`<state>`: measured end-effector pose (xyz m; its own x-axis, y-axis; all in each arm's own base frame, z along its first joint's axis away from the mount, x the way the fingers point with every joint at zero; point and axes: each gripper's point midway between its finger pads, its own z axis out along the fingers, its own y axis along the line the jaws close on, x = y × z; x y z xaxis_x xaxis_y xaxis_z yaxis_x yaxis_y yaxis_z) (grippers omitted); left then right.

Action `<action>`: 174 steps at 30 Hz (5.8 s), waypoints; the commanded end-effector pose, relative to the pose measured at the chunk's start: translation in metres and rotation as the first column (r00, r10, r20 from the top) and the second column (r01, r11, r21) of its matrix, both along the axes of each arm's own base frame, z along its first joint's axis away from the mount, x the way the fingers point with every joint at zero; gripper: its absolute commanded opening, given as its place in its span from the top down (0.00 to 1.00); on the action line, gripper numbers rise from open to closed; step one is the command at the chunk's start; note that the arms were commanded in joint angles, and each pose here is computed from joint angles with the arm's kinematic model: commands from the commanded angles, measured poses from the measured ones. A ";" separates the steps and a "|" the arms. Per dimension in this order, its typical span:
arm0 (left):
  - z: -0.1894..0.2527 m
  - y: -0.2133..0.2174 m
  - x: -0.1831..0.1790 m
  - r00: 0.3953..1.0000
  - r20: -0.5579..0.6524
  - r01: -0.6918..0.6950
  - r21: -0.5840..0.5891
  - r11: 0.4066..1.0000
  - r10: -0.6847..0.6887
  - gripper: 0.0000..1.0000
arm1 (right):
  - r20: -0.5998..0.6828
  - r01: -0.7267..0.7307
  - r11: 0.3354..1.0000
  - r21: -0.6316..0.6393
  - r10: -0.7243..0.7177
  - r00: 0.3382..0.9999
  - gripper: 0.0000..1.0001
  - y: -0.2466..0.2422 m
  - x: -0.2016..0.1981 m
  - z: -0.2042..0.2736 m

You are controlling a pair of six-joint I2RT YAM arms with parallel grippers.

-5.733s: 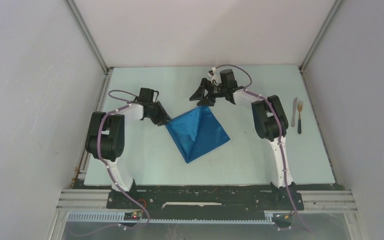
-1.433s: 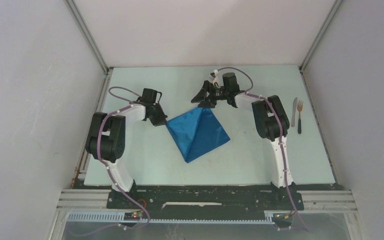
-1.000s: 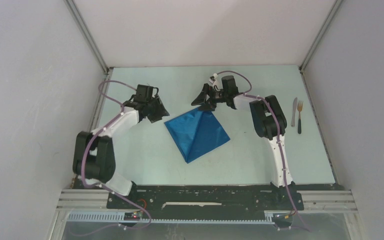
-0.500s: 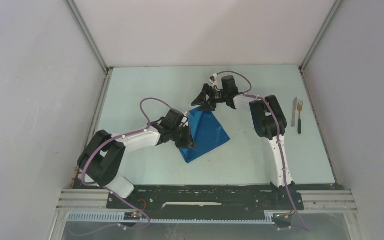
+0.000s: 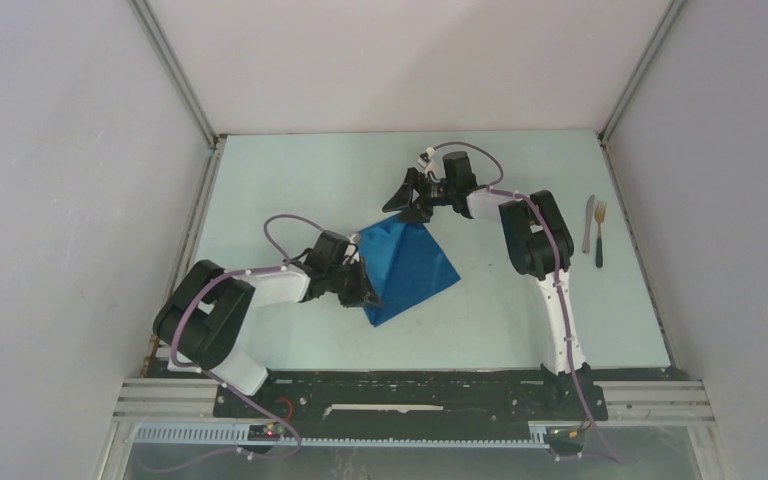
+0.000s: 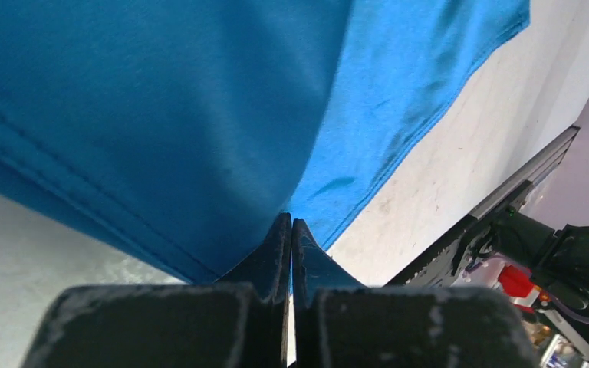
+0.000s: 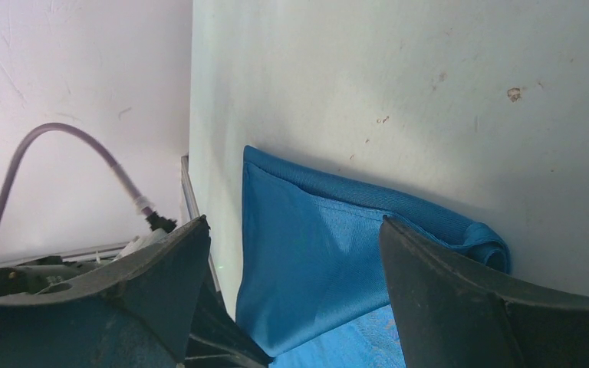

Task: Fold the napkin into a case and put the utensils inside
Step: Smooth out the top corner of the square-folded napkin at the center of the board.

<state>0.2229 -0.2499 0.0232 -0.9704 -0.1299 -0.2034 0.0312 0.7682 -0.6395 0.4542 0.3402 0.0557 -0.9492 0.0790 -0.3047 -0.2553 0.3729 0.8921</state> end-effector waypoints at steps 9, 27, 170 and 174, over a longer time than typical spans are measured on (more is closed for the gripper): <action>-0.002 -0.008 -0.009 1.000 0.002 -0.029 -0.208 0.978 0.030 1.00 | 0.039 -0.016 1.000 -0.013 0.016 0.999 0.11 0.005 0.002 0.009; 0.013 0.004 -0.021 0.998 0.031 -0.041 -0.202 0.979 0.048 0.96 | 0.044 -0.028 0.999 -0.022 0.029 0.999 0.11 0.008 0.000 0.008; 0.067 0.122 0.073 0.851 0.110 -0.519 0.032 0.854 0.513 0.58 | 0.518 0.113 0.760 -0.640 0.318 0.794 0.40 0.055 -0.232 0.040; 0.062 0.130 0.075 0.840 0.100 -0.539 0.028 0.842 0.534 0.59 | 0.510 0.152 0.644 -0.750 0.416 0.752 0.48 0.054 -0.234 0.026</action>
